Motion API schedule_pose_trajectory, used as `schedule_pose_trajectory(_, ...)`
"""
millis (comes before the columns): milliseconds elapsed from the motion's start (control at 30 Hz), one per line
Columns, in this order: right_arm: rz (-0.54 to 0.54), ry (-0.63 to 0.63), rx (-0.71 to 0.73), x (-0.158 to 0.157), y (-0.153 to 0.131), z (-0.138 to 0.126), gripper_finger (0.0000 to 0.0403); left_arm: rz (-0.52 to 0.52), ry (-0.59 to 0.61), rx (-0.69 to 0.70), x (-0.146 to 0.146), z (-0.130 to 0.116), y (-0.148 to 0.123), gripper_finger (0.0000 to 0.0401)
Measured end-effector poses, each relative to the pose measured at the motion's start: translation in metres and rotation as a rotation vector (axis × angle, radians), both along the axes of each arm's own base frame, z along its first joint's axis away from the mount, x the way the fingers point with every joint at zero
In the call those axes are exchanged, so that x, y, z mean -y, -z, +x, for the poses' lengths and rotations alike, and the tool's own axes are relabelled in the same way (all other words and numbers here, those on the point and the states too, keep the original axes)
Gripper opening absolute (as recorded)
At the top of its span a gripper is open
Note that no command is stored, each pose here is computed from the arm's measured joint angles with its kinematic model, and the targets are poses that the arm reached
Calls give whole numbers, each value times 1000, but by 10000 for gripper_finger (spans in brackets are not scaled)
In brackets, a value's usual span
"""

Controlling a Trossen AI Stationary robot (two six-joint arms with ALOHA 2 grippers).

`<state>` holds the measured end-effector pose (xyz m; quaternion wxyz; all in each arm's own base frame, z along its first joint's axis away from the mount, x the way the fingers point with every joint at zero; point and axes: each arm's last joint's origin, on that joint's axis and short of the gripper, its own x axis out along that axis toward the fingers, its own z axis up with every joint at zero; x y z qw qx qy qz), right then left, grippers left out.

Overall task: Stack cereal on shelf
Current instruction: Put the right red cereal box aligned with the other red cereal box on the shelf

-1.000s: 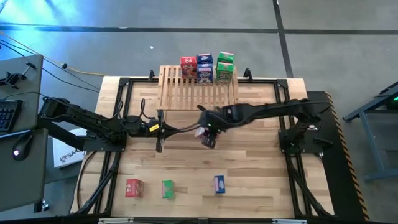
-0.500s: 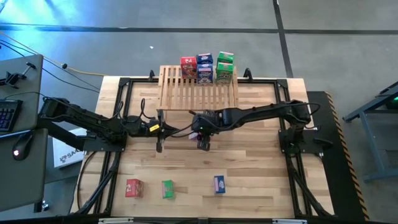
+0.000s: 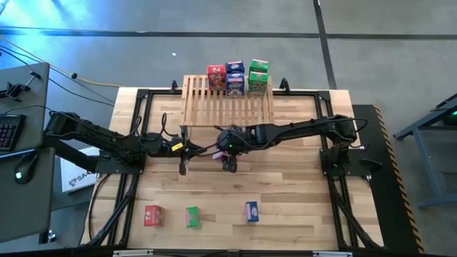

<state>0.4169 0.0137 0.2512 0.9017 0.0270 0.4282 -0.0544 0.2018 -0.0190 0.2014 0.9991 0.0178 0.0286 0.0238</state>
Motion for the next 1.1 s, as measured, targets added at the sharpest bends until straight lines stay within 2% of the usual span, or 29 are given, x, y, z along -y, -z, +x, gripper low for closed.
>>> schedule_pose_trajectory(333,-55,-60,73,0,-9,6,250,-1,22,-1,1,0,0,0)
schedule_pose_trajectory(667,-7,-27,63,2,-8,5,250,-1,24,-2,1,0,0,0)
schedule_pose_trajectory(1100,-31,-39,75,2,-11,5,250,-17,24,-2,1,0,1,0)
